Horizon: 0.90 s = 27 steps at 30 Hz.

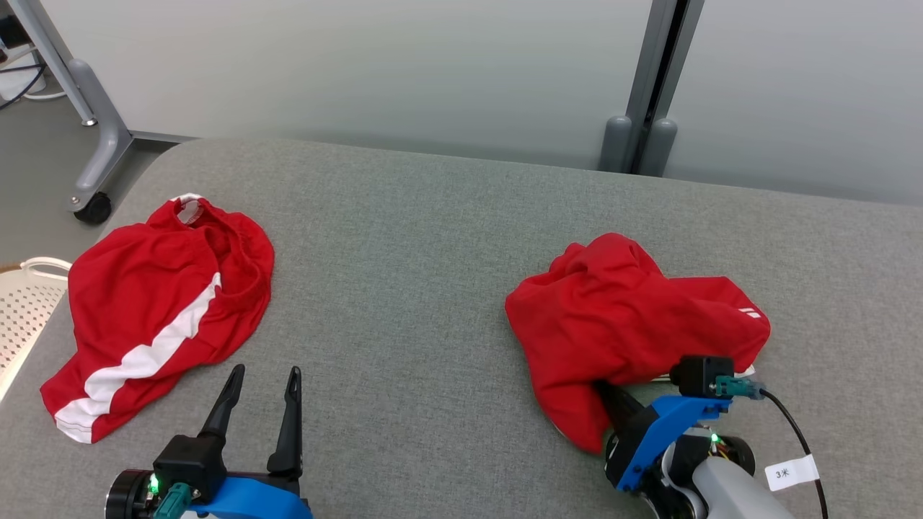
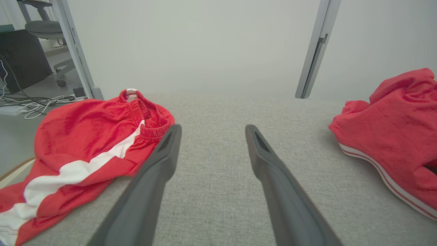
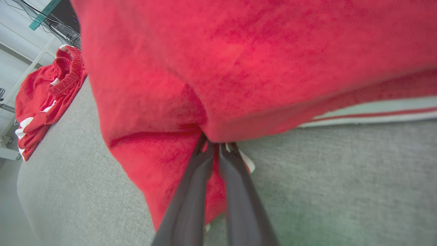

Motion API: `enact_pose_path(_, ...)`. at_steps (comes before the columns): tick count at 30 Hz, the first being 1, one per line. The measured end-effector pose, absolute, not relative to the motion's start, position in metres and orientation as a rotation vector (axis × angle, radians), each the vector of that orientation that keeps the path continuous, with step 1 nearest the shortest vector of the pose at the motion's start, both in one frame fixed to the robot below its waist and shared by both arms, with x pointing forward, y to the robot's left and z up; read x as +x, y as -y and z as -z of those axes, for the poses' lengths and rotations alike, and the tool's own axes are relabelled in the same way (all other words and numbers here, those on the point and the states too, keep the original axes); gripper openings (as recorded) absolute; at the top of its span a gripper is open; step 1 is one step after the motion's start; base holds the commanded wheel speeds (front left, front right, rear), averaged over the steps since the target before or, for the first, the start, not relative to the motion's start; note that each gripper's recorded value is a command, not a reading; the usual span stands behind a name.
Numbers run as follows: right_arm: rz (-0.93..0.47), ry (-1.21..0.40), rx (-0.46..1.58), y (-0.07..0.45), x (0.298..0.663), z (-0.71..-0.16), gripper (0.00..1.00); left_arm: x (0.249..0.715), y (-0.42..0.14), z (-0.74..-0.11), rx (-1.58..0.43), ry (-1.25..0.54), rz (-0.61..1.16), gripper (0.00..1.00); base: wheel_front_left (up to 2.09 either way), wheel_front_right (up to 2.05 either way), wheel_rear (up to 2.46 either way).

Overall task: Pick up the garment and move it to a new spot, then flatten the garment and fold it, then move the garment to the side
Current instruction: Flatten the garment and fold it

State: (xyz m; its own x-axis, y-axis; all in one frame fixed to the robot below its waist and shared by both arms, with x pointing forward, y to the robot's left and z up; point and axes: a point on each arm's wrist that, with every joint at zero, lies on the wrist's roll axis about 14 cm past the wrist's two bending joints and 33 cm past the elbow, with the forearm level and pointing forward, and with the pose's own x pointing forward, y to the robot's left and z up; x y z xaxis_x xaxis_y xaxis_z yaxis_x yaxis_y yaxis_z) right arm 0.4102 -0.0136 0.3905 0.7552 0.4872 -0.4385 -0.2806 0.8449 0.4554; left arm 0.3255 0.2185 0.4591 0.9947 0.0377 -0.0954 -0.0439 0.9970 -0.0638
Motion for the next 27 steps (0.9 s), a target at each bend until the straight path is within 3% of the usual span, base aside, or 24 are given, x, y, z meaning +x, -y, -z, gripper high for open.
enact_pose_path(7, -0.467, -0.331, 0.346, 0.007, 0.436, -0.446, 0.0, 0.324, -0.217, -0.464, -0.071, -0.077, -0.038, 1.0, 0.0, 0.0, 0.0)
enact_pose_path(14, -0.55, -0.052, 0.305, -0.006, 0.457, -0.542, 0.0, 0.323, -0.212, -0.473, -0.071, -0.051, -0.027, 1.0, 0.0, 0.0, 0.0)
enact_pose_path(27, -0.691, 0.148, 0.198, -0.042, 0.49, -0.666, 0.0, 0.335, -0.209, -0.474, -0.074, -0.053, -0.019, 1.0, 0.0, 0.0, 0.0)
